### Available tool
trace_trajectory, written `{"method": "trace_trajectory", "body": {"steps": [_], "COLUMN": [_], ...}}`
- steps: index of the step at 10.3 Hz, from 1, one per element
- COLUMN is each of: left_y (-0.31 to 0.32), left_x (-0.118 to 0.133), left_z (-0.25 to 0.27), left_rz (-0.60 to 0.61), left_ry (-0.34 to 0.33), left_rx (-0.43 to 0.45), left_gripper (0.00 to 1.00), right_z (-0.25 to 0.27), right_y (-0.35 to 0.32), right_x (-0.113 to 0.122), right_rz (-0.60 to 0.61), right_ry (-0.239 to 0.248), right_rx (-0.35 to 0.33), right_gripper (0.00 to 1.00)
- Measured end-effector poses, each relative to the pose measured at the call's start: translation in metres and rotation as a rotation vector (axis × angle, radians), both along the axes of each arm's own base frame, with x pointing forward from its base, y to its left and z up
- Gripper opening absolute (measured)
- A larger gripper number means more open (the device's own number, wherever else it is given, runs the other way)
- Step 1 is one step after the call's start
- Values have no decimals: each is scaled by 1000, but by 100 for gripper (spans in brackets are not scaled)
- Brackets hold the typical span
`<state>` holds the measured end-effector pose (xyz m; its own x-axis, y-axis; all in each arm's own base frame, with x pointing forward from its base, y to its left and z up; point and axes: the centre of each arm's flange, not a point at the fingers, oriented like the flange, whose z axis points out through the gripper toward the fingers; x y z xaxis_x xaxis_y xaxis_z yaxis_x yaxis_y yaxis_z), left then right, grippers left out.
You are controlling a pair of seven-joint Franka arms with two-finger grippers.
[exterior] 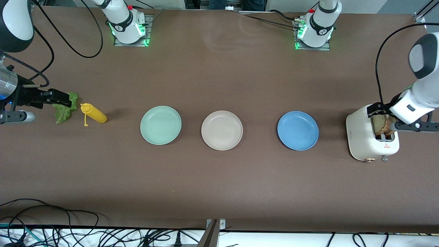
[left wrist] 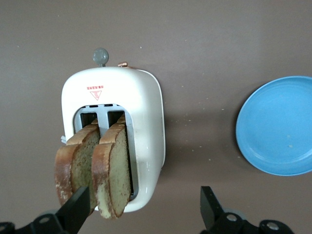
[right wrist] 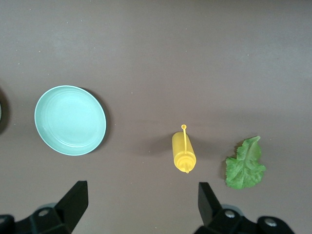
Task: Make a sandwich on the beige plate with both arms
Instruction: 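Lower the left gripper onto the bread slice in the toaster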
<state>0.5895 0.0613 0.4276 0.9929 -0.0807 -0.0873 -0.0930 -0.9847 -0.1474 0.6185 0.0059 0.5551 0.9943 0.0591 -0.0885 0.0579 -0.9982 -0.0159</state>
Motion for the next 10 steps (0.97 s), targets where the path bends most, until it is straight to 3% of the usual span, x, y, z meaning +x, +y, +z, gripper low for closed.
{"method": "trace_trajectory", "body": {"steps": [6,10], "left_y": [20,26], "left_x": [-11,-17], "left_z": [-39,-52], "left_rz": [-26,-18], "left_ry": [-36,-22], "left_rx": [47,43], "left_gripper": [99,85], "right_z": [0,0], "right_y": [0,0], "right_x": [0,0], "right_rz": [0,0], "right_ry": [0,0], "right_rx": [0,0], "right_gripper": [100,100]}}
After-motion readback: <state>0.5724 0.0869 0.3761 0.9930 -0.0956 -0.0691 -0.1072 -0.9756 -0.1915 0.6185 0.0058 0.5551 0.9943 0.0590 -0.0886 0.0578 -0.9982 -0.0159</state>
